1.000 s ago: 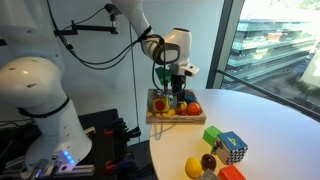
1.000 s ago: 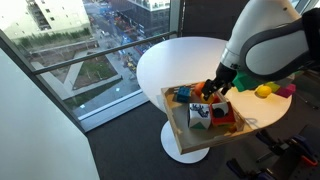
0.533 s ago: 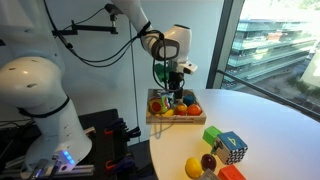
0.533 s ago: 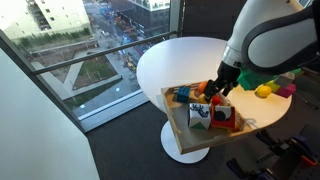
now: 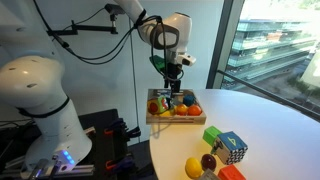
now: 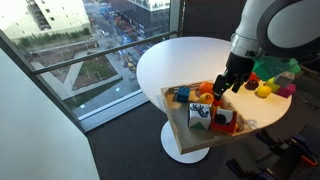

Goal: Put the orange plastic fruit in the crate

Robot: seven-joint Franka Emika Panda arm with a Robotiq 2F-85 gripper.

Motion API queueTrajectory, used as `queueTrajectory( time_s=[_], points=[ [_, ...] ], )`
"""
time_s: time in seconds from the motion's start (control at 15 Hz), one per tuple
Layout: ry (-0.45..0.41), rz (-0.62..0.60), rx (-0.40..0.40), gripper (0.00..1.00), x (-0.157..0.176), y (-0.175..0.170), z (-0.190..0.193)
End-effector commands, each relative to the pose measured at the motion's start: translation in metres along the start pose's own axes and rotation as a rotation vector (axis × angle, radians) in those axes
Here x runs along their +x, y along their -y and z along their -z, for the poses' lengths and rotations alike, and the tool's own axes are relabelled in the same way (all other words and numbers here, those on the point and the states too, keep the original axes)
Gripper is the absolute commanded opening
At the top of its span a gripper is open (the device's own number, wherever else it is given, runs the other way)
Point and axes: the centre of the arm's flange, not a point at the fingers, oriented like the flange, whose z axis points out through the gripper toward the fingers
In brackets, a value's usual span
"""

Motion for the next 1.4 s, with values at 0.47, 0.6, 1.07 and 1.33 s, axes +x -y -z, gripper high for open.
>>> queueTrajectory(
  time_s=[0.47, 0.6, 1.07, 1.33],
  points=[
    [-0.026, -0.001, -0.098, 1.00, -0.040, -0.030, 0.089],
    [-0.036, -0.006, -0.107, 1.00, -0.047, -0.037, 0.102],
    [-0.050, -0.018, -0.082, 1.00, -0.076, -0.052, 0.137],
    [-0.060, -0.025, -0.074, 1.00, -0.090, -0.059, 0.148]
  ],
)
